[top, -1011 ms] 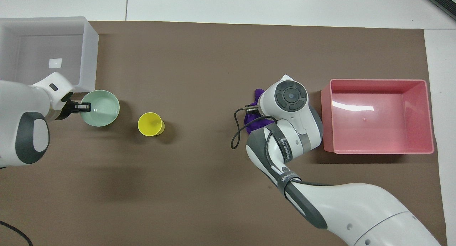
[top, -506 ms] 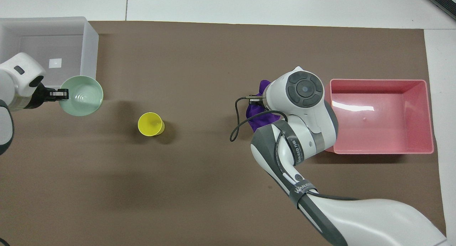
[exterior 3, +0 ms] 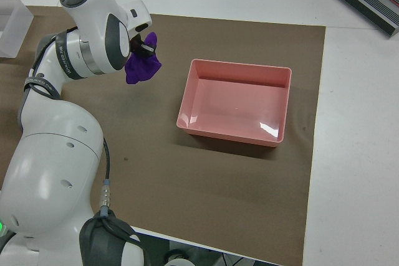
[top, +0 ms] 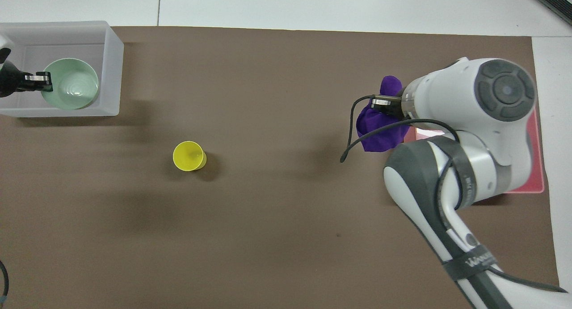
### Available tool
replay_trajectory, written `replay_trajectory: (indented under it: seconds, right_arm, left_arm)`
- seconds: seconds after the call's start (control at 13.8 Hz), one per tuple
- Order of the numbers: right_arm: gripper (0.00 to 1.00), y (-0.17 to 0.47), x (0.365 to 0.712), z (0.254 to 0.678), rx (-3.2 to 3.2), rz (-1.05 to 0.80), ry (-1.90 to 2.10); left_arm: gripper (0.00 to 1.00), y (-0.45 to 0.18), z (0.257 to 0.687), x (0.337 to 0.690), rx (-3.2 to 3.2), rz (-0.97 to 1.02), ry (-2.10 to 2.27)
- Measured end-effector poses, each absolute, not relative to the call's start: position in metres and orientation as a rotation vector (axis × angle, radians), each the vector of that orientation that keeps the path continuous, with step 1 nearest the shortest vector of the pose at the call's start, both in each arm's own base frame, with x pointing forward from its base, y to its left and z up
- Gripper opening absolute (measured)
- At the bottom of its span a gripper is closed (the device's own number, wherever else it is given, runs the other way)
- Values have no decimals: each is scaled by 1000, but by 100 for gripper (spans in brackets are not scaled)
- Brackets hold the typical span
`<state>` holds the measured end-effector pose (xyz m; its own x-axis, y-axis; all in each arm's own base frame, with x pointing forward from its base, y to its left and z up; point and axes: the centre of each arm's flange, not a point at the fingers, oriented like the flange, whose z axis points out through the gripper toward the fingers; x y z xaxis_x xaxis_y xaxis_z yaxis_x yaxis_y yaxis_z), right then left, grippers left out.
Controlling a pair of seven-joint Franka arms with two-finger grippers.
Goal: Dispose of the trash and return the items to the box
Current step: 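Lift the bowl into the box while the right gripper carries the cloth, then lower the purple cloth into the pink tray and open the right gripper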
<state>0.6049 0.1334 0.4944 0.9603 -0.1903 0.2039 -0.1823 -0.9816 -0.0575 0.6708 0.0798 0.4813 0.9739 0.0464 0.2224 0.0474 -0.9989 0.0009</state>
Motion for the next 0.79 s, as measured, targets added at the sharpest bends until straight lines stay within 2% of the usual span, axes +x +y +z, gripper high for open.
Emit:
replay_trajectory:
  seconds: [0.29, 0.58, 0.79]
  right_arm:
    - [10, 27, 613, 479, -3126, -287, 233]
    - [10, -59, 601, 418, -3161, -259, 164]
    - [10, -86, 584, 375, -3166, -258, 165]
  left_arm:
    - [3, 113, 461, 725, -3107, -379, -126]
    - [3, 152, 403, 758, -3106, -355, -189]
    - [3, 165, 392, 763, -3102, -365, -211]
